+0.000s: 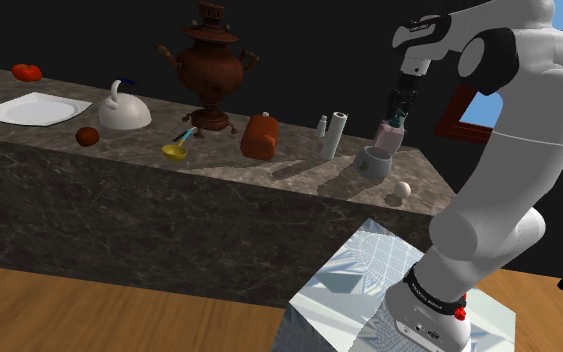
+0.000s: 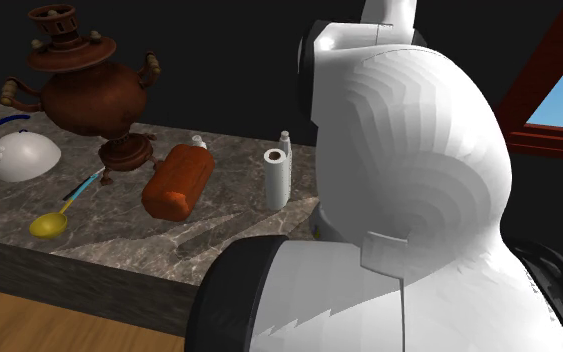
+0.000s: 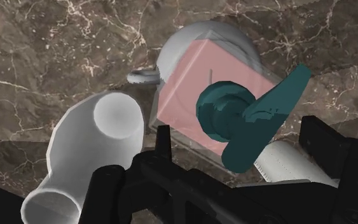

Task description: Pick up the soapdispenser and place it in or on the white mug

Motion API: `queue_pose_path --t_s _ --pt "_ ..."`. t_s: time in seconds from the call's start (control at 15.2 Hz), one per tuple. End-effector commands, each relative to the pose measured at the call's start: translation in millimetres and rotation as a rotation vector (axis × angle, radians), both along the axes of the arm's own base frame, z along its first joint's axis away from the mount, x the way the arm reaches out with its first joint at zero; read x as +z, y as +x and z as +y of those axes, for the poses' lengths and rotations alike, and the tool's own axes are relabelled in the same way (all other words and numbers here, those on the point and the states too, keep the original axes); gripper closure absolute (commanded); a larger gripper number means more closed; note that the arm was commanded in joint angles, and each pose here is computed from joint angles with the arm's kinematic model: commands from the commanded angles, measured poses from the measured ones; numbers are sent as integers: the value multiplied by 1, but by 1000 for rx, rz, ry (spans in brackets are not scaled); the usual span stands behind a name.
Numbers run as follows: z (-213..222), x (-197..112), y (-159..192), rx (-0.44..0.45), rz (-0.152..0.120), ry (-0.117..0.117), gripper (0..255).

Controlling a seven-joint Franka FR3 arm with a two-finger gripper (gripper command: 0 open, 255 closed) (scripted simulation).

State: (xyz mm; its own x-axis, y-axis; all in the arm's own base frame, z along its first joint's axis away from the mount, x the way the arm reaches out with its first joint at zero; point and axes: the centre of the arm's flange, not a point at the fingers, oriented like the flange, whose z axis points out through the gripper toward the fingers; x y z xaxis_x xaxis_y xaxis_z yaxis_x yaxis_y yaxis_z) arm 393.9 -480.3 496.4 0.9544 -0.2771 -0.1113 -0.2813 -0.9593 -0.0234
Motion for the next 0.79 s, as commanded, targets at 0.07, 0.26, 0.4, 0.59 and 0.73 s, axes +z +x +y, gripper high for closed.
queue_pose_path --t_s 0.07,0.26,0.4,0.59,0.73 --pt "0 13 2 0 0 0 0" --pt "-2 50 5 0 0 0 0" --pt "-2 50 5 0 0 0 0" --pt "-2 50 5 0 0 0 0" --pt "-2 50 5 0 0 0 0"
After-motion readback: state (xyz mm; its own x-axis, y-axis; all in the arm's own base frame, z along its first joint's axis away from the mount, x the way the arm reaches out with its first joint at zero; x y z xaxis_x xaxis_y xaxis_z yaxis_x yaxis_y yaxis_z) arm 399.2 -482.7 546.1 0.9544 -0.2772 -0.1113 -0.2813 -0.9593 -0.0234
